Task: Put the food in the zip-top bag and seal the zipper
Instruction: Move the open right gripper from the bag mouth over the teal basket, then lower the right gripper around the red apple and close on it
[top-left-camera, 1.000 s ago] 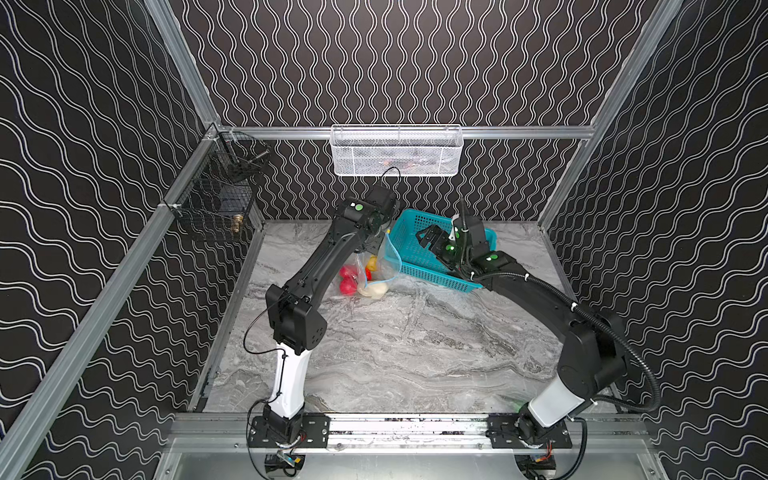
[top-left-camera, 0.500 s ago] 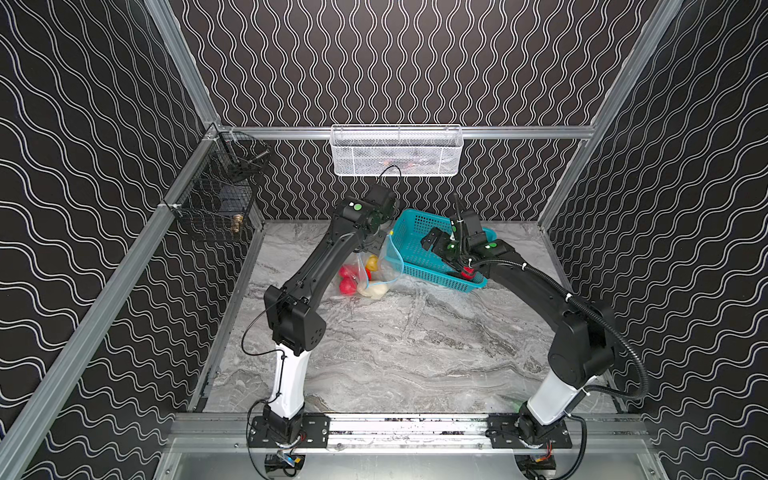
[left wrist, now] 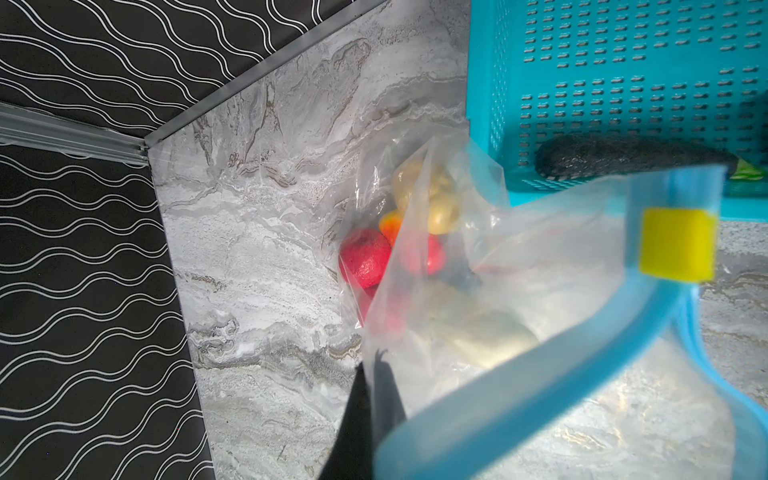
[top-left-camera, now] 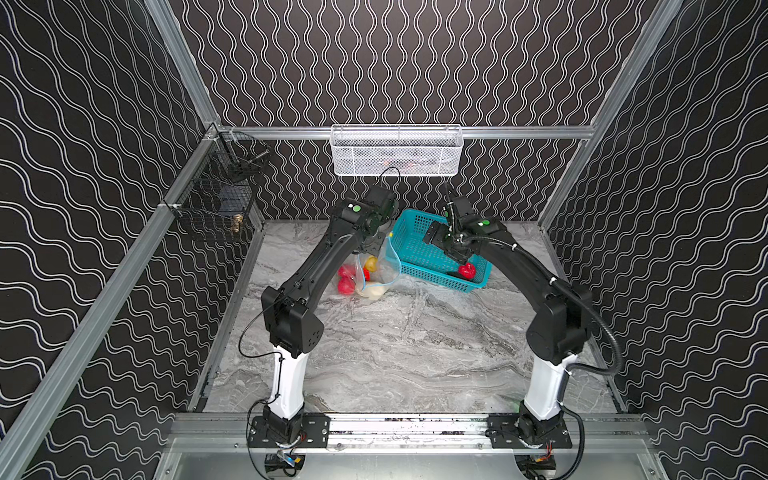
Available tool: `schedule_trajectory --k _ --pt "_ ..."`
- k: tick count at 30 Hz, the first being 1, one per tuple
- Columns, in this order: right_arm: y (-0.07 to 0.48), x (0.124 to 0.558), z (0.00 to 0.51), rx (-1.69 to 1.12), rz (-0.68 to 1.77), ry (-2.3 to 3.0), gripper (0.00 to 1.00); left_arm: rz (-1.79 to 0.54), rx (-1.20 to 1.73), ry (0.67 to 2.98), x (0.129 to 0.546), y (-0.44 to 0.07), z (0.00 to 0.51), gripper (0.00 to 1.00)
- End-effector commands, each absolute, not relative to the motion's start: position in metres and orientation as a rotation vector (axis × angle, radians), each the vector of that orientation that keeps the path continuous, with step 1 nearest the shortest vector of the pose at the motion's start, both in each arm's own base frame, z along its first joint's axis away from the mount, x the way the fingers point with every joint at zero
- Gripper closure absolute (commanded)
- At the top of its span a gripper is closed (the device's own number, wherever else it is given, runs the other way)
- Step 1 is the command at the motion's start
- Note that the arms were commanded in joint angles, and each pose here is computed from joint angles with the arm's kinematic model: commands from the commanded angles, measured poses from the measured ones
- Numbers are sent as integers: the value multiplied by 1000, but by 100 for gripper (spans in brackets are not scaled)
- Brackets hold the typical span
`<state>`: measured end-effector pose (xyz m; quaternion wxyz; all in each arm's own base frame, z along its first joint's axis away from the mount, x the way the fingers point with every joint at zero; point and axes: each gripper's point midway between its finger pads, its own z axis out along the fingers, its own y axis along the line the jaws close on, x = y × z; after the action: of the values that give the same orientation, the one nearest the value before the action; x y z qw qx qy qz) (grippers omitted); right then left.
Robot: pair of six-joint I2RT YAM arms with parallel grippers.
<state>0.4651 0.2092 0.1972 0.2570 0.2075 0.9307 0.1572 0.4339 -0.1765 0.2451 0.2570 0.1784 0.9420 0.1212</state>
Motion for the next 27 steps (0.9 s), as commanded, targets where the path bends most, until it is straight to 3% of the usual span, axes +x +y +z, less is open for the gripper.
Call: schedule_trajectory --k 1,15,27 --pt "195 450 182 613 283 2620 1 331 487 2534 433 -175 249 100" --pt "208 467 176 470 307 2642 1 347 491 2554 433 -173 238 100" --pt "145 471 162 574 30 2687 1 339 484 2550 437 -176 241 100"
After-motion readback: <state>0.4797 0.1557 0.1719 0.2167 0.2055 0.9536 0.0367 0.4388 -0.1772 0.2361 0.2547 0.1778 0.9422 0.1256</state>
